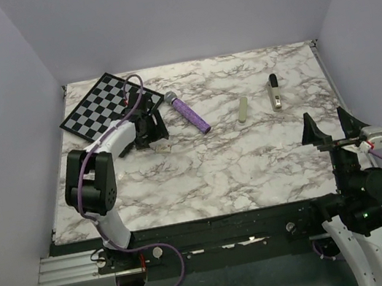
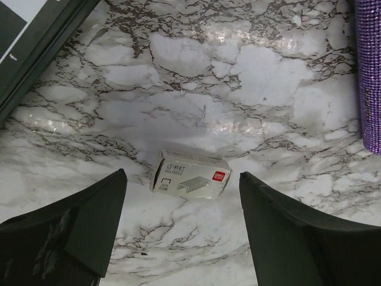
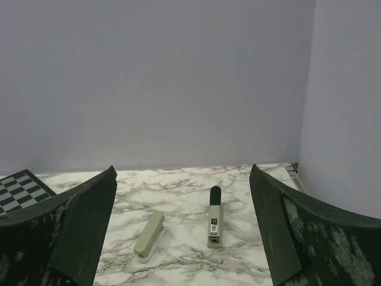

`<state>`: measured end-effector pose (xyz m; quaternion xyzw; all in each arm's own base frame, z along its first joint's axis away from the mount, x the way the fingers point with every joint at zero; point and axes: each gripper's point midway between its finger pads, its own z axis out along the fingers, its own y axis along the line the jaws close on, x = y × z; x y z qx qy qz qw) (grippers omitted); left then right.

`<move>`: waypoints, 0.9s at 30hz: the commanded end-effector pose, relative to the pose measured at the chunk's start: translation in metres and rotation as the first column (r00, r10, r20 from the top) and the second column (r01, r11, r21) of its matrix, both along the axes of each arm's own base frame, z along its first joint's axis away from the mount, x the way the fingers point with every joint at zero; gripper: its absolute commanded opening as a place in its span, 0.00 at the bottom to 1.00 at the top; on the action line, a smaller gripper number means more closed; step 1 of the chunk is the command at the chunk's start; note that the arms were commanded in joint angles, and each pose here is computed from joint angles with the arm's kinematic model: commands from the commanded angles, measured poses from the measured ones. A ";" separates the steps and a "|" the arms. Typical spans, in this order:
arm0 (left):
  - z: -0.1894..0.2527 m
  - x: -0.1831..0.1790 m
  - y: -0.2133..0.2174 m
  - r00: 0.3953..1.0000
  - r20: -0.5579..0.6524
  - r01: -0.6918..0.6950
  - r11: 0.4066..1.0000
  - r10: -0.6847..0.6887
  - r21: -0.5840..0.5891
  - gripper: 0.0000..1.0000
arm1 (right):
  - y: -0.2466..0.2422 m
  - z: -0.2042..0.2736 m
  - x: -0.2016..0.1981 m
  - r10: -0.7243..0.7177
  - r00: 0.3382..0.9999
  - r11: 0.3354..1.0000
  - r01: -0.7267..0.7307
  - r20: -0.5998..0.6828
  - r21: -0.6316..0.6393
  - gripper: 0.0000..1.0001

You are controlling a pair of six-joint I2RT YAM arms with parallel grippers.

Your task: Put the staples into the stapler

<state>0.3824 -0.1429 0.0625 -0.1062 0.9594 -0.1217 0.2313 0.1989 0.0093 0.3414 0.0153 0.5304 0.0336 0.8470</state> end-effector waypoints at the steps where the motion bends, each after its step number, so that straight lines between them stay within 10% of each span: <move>1: -0.009 -0.002 -0.008 0.996 -0.070 0.059 0.998 -0.060 -0.018 0.84 | -0.007 0.024 -0.042 0.007 0.985 0.999 -0.015 0.174 0.044 1.00; 27: -0.041 -0.031 -0.044 0.927 -0.179 0.317 0.943 -0.330 -0.100 0.64 | 0.061 -0.006 -0.003 0.351 0.931 0.935 -0.343 -0.102 0.087 1.00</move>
